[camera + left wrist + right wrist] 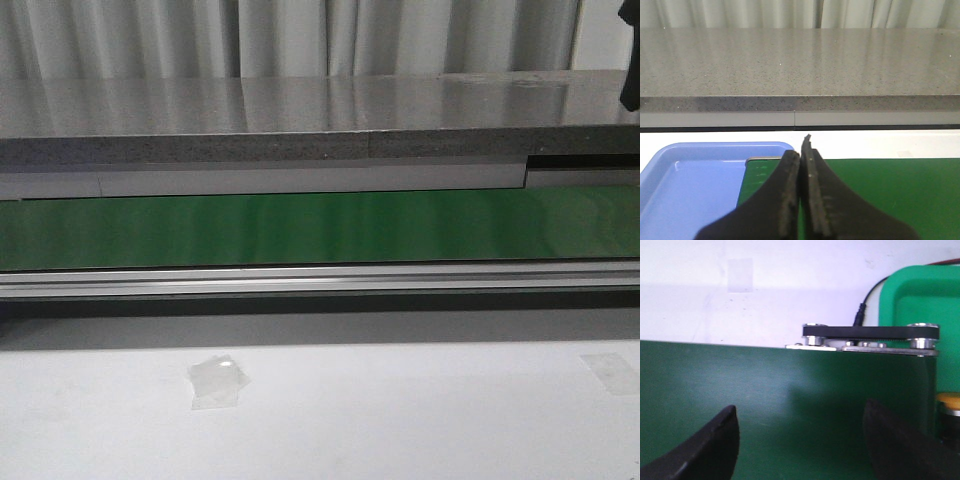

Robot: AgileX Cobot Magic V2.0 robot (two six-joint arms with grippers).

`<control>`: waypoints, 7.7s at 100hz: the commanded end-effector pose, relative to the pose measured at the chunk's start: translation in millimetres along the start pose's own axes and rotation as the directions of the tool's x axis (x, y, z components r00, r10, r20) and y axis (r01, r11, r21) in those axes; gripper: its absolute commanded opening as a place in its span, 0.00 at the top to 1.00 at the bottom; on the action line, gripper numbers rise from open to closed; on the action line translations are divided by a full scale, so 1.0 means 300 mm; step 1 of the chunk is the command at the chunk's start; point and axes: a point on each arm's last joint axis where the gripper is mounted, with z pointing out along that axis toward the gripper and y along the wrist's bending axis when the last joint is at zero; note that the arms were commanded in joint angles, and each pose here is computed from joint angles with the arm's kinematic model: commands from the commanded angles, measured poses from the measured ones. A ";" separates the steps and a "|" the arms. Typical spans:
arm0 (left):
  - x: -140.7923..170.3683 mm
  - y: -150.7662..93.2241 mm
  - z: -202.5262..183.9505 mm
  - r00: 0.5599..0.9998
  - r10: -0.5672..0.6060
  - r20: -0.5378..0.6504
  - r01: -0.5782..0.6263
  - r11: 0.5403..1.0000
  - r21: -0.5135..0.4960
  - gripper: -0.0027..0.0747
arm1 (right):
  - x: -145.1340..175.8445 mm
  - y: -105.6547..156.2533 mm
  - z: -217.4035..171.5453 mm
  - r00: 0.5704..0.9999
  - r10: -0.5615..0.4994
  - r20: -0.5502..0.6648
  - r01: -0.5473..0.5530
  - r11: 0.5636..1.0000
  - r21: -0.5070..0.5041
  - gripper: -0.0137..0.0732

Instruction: Move button from left to right

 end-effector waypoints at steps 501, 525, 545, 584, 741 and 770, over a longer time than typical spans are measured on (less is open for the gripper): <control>-0.057 -0.003 0.000 0.994 -0.011 0.107 0.011 1.000 0.003 0.99 | 1.120 0.155 -0.260 0.440 -0.115 0.891 -0.002 0.992 0.129 0.92; -0.057 -0.003 0.000 0.994 -0.011 0.107 0.011 1.000 0.003 0.99 | 1.120 0.155 -0.259 0.442 -0.115 0.890 -0.002 0.992 0.129 0.92; -0.057 -0.003 0.000 0.994 -0.011 0.107 0.011 1.000 0.003 0.99 | 1.120 0.155 -0.259 0.442 -0.115 0.890 -0.002 0.992 0.129 0.92; -0.057 -0.003 0.000 0.994 -0.011 0.107 0.011 1.000 0.003 0.99 | 1.120 0.155 -0.259 0.442 -0.115 0.890 -0.002 0.992 0.129 0.92; 0.228 0.002 -0.247 0.939 0.113 0.324 -0.122 0.992 0.008 0.99 | 1.120 0.155 -0.259 0.442 -0.115 0.890 -0.002 0.992 0.129 0.92; 0.294 0.013 -0.255 0.945 0.087 0.316 -0.085 0.996 -0.020 0.99 | 1.120 0.155 -0.259 0.442 -0.115 0.890 -0.002 0.992 0.129 0.92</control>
